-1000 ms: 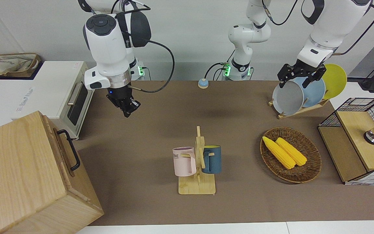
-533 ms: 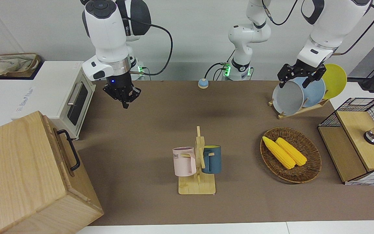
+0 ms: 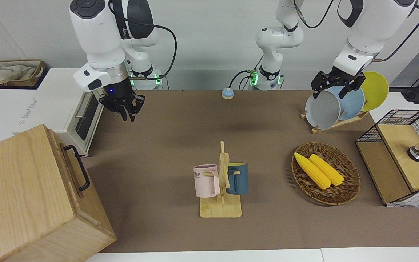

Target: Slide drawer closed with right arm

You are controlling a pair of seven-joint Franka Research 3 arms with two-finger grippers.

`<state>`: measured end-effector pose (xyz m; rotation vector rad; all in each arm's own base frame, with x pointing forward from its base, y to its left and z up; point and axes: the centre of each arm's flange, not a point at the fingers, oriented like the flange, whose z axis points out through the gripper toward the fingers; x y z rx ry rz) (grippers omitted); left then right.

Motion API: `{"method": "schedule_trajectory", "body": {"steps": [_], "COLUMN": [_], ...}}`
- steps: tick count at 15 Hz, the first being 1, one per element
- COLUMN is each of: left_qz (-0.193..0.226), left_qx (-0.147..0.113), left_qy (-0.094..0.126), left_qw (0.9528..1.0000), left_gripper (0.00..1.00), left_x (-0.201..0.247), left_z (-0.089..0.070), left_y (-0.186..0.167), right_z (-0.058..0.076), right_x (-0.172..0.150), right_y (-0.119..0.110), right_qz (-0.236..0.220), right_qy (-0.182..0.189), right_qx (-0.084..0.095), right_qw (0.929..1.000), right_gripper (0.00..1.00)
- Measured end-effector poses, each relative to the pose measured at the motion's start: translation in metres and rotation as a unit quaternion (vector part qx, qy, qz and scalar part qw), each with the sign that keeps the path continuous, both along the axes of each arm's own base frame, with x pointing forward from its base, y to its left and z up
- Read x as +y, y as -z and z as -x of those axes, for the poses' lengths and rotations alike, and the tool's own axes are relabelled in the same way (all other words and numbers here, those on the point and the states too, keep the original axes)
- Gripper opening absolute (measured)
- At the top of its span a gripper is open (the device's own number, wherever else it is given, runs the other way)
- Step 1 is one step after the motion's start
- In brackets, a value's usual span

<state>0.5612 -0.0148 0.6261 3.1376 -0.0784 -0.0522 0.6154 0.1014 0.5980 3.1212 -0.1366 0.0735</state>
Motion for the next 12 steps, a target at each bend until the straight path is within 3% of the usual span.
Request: {"method": "schedule_trajectory", "body": {"steps": [7,12], "left_qz": [0.0,0.0], "left_qx": [0.0,0.0], "left_qy": [0.0,0.0], "left_qw": [1.0,1.0], "left_gripper": [1.0,1.0], "left_x": [0.0,0.0], "left_z": [0.0,0.0], "left_y": [0.0,0.0], "right_z": [-0.001,-0.003], "right_x": [-0.004,-0.012], "right_y": [0.007,0.007], "right_qz": [0.001,0.002], "right_qy": [-0.015,-0.028], "right_qx": [0.007,0.007], "right_qw": [0.9999,0.9996], "right_gripper": [0.98,0.99]}}
